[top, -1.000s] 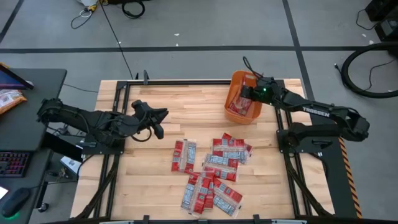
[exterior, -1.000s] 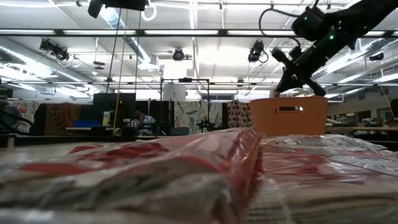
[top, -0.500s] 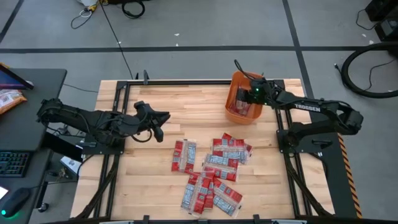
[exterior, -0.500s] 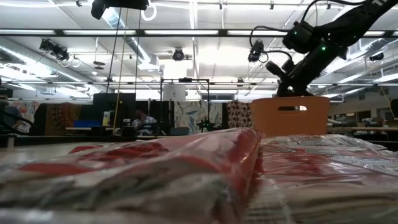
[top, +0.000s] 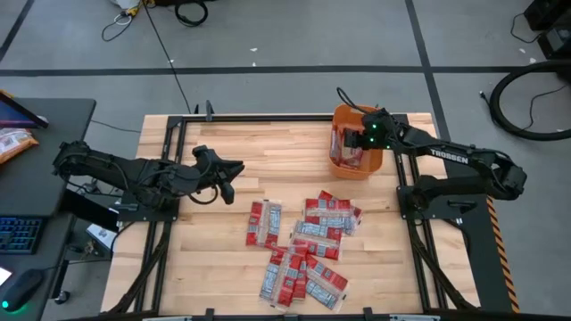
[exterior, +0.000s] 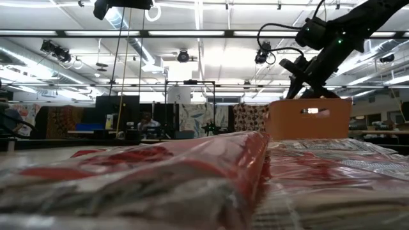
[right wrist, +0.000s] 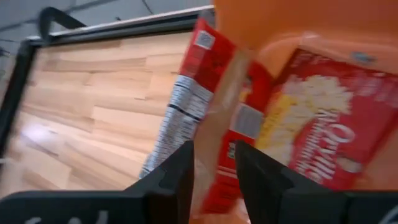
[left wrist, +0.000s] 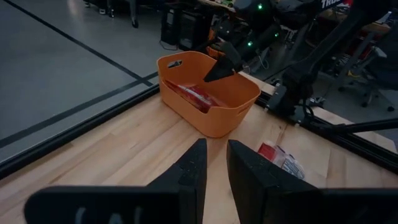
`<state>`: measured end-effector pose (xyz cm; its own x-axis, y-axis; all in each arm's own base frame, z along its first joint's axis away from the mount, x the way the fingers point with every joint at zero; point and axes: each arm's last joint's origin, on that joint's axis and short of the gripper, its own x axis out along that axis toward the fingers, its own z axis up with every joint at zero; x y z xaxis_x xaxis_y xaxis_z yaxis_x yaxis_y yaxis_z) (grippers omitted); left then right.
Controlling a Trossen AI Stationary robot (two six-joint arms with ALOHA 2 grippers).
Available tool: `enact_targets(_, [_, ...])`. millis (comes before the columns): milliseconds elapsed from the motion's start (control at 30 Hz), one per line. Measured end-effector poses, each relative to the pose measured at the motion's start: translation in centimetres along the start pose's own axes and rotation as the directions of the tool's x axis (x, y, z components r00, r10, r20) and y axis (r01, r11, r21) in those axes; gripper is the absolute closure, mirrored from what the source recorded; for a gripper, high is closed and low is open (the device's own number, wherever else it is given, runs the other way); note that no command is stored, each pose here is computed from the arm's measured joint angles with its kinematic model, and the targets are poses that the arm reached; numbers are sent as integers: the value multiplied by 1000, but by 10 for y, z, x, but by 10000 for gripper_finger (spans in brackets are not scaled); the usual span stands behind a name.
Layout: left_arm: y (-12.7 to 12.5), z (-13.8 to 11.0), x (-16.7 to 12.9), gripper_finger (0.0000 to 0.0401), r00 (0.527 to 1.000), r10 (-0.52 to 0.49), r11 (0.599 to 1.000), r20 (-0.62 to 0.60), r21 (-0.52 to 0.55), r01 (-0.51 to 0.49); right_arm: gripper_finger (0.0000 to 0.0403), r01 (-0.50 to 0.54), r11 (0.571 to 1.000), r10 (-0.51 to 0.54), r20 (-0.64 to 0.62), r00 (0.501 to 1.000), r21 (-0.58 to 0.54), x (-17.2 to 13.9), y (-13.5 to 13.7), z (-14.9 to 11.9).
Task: Sort popcorn bags into baskets
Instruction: Put the red popcorn bag into the orange bin
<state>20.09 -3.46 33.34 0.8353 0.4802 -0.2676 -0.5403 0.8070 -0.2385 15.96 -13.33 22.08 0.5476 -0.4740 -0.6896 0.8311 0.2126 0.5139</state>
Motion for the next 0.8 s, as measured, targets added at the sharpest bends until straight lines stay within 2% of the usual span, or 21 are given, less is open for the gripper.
enact_targets(100, [0,0,0,335,1000,0,1000,1,-12,0,278,41,998,-42,-13,999,-43,-7,2,4])
enact_targets(267, [0,0,0,335,1000,-1,1000,1,-26,1,279,10,990,-13,-18,1000,-142,-19,21,16])
enact_targets(367, [0,0,0,335,1000,-1,1000,1,-26,1,279,8,971,-22,-54,998,-240,-20,36,20])
enact_targets(600, [0,0,0,335,1000,0,1000,1,-18,0,279,63,898,-137,-141,980,-436,0,68,24])
enact_targets(800, [0,0,0,335,1000,0,1000,0,-16,0,279,54,807,-200,-186,962,-588,31,91,24])
